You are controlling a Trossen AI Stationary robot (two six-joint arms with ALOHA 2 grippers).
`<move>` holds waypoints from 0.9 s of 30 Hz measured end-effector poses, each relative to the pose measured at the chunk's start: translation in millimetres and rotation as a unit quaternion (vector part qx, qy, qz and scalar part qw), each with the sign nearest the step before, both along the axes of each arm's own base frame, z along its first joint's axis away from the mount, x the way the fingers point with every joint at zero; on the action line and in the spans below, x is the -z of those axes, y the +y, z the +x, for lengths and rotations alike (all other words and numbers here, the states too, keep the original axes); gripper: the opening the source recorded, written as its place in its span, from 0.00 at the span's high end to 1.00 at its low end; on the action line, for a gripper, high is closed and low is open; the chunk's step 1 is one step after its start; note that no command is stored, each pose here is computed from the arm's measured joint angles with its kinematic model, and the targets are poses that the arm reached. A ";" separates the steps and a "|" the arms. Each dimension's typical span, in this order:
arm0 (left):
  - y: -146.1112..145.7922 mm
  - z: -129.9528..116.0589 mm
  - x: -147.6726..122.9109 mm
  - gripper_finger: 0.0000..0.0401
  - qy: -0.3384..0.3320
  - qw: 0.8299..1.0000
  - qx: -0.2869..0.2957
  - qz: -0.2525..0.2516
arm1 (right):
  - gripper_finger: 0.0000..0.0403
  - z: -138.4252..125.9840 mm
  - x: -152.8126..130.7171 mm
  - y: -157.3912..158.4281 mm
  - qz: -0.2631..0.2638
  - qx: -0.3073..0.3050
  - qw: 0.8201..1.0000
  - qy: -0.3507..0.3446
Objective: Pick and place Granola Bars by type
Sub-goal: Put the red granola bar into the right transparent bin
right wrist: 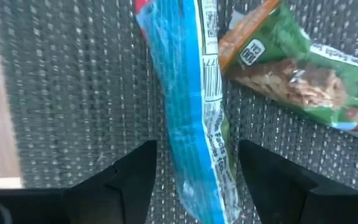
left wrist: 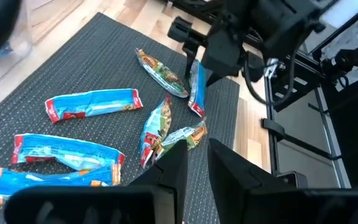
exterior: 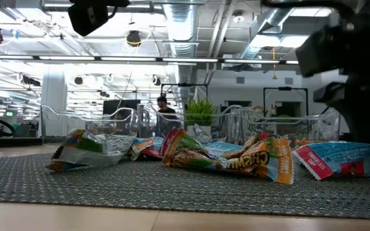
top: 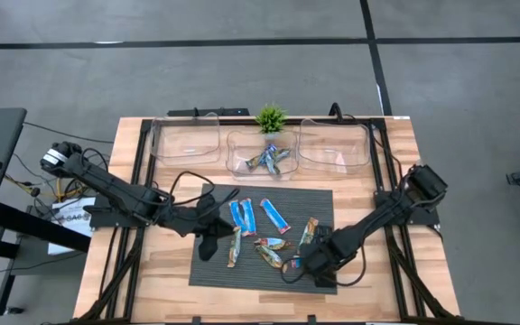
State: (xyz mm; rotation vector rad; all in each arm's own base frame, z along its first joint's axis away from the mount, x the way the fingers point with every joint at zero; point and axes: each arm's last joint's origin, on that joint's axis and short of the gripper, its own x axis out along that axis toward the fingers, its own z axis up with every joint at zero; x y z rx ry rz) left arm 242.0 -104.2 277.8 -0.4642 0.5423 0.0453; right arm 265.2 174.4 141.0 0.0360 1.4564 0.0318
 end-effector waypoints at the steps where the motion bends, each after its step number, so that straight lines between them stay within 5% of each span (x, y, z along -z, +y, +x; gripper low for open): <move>1: 0.1 0.0 0.0 0.87 0.000 1.000 -0.001 -0.001 | 0.49 0.7 1.4 -0.8 -0.001 0.000 1.000 0.002; 14: 0.1 0.0 0.2 0.87 0.001 1.000 -0.006 -0.008 | 0.95 4.9 -8.5 -4.1 0.017 0.006 1.000 -0.025; 21: 0.0 0.3 -0.3 0.87 -0.001 1.000 -0.006 -0.009 | 0.92 11.5 -55.0 -13.0 0.083 0.038 0.986 -0.137; 27: 2.0 2.3 -3.8 0.87 -0.029 0.998 -0.047 0.009 | 0.90 8.9 -106.6 -55.7 0.039 0.145 0.954 -0.260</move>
